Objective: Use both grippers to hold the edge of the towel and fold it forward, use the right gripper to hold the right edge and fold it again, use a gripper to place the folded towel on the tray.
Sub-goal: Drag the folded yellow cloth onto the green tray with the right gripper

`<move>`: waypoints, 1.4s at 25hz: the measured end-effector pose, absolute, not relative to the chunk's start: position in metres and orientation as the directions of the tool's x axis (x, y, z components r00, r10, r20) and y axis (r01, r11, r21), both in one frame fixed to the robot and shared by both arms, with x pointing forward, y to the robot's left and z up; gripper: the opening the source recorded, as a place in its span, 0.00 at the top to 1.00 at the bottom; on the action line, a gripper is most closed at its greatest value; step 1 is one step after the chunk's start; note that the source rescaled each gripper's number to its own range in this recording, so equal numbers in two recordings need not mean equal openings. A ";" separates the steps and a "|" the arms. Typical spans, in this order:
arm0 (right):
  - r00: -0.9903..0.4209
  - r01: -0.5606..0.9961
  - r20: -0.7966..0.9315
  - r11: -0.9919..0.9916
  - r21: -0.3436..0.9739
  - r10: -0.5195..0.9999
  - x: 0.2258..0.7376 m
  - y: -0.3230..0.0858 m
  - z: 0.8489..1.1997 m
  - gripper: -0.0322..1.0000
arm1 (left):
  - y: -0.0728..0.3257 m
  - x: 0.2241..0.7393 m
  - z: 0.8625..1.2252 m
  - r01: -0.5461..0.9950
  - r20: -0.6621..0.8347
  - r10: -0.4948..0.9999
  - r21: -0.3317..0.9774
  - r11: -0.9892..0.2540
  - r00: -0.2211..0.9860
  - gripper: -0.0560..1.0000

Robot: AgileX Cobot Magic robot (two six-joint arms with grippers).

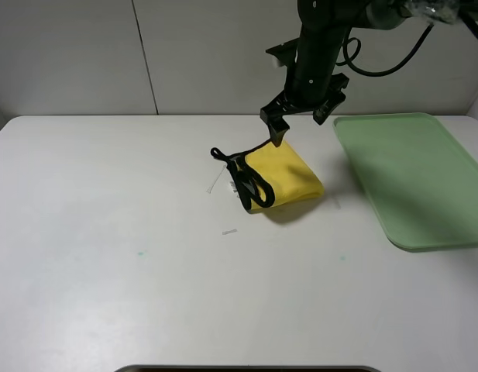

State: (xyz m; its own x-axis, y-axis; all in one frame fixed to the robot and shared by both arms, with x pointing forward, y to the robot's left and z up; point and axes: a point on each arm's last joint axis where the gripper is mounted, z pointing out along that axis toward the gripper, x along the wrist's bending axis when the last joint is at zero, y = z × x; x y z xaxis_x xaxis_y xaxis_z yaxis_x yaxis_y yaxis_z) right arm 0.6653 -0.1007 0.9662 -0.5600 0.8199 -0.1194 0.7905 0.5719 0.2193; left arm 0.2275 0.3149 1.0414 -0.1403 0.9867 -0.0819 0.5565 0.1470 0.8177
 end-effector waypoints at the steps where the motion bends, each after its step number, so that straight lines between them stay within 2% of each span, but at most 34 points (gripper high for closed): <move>1: -0.562 0.791 -0.122 0.575 0.208 0.818 0.668 -0.106 0.961 0.00 | 0.315 0.228 1.041 0.557 -0.082 0.987 0.818 0.147 -0.140 0.00; 10: -0.573 0.799 -0.059 0.574 0.181 0.817 0.683 -0.130 0.935 0.00 | 0.315 0.228 1.041 0.557 -0.082 0.987 0.818 0.147 -0.140 0.00; 17: -0.598 0.779 -0.019 0.586 0.223 0.802 0.685 -0.125 0.933 0.00 | 0.315 0.228 1.041 0.557 -0.082 0.987 0.818 0.147 -0.140 0.00; 29: -0.592 0.791 -0.027 0.587 0.171 0.806 0.690 -0.126 0.890 0.00 | 0.315 0.228 1.041 0.557 -0.082 0.987 0.818 0.147 -0.140 0.00; 35: -0.584 0.798 -0.024 0.579 0.167 0.812 0.691 -0.125 0.880 0.00 | 0.315 0.228 1.041 0.557 -0.082 0.987 0.818 0.147 -0.140 0.00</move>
